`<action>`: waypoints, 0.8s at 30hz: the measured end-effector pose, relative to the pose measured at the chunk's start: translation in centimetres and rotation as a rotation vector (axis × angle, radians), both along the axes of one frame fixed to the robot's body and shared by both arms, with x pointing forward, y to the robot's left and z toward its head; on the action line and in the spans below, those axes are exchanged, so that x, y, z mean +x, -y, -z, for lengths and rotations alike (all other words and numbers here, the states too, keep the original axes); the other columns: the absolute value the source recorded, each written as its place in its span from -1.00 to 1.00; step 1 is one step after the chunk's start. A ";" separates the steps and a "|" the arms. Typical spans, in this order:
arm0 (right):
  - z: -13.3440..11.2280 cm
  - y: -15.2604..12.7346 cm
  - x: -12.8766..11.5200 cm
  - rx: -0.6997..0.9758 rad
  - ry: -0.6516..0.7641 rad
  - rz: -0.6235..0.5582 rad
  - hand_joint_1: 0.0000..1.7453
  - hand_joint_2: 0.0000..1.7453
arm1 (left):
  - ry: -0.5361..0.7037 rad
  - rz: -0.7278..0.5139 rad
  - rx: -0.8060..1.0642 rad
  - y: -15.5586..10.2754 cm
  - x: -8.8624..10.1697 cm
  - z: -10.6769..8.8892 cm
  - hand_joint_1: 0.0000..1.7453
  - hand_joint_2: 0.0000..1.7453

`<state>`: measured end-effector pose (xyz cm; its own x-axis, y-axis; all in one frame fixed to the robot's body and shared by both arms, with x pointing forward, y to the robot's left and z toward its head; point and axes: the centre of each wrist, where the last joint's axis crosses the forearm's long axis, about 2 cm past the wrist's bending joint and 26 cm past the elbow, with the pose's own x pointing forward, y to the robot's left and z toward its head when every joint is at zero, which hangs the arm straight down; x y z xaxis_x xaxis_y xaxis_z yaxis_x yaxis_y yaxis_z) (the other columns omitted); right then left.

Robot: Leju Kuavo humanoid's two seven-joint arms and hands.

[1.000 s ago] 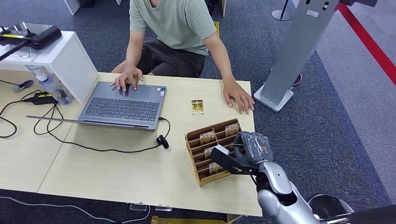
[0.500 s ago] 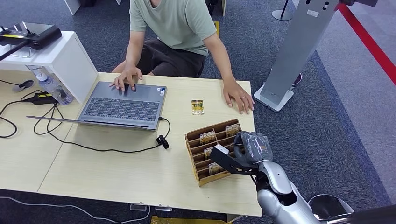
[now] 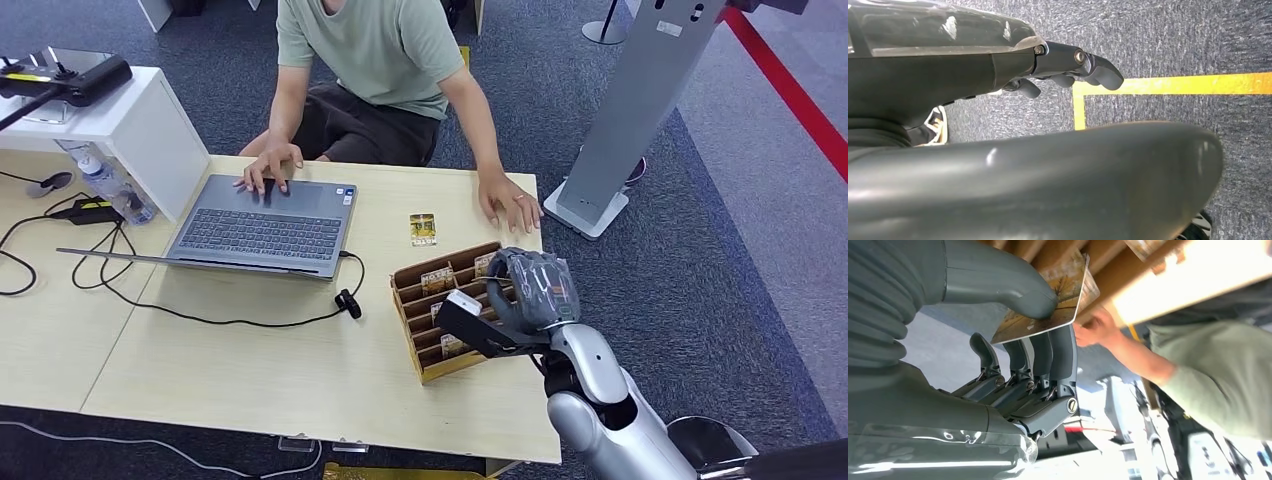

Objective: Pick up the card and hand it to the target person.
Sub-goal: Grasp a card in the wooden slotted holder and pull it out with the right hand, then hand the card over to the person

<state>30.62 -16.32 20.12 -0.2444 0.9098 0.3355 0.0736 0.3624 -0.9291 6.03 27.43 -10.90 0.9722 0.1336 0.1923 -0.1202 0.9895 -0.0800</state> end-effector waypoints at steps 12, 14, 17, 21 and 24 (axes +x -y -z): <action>-7.0 -3.0 3.7 0.119 0.168 -0.187 0.58 1.00 | 0.014 0.021 0.004 0.0 0.2 0.0 -1.00 -1.00; -7.2 -3.8 4.7 0.127 0.180 -0.204 0.58 1.00 | 0.015 0.024 0.004 0.1 0.3 0.0 -1.00 -1.00; -7.2 -5.0 6.2 0.117 0.184 -0.221 0.58 1.00 | 0.020 0.032 0.005 0.1 0.4 -0.1 -1.00 -1.00; -6.5 -6.7 7.7 0.085 0.163 -0.233 0.58 1.00 | 0.023 0.040 0.006 0.1 0.4 -0.1 -1.00 -1.00; -5.9 -7.7 8.4 0.063 0.140 -0.241 0.58 1.00 | 0.024 0.041 0.005 0.1 0.4 -0.1 -1.00 -1.00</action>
